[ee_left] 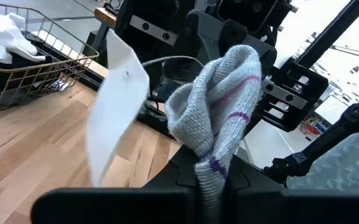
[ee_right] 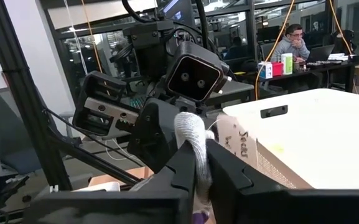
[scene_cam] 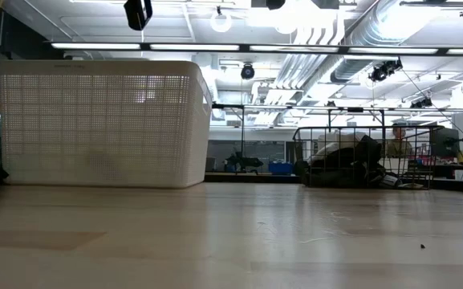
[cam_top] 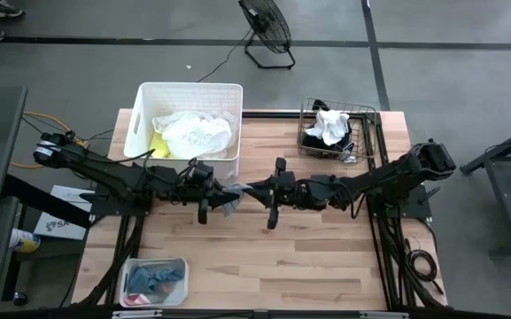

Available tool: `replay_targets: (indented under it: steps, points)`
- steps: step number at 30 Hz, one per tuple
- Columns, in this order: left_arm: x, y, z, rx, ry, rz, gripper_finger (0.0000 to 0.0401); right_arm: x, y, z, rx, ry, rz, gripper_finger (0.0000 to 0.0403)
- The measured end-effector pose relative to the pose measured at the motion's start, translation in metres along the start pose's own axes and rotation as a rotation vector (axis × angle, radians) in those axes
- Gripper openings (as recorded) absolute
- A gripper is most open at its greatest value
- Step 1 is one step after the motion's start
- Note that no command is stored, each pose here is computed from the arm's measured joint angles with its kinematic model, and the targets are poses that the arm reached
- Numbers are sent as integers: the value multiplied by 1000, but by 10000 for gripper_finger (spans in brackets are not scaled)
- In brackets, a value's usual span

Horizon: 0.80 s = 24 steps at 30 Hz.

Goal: Pick & Place Cloths
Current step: Put the gray patterned sock into the bottom white bin

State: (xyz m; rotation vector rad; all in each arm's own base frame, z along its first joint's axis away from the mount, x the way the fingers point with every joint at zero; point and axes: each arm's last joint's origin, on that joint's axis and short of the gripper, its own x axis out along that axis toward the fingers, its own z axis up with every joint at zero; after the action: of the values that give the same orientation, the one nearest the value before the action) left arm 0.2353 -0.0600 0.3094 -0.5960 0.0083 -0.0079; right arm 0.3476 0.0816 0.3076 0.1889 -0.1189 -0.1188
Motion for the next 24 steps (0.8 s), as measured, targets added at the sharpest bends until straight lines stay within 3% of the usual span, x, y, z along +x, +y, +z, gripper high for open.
replay_targets:
  steps: [15,24]
  points:
    - [-1,-1,0,17,19,-30,5,-2,7,-1,92,11,47,179]
    - [-26,0,9,37,98,-28,4,-19,13,13,62,68,62,205]
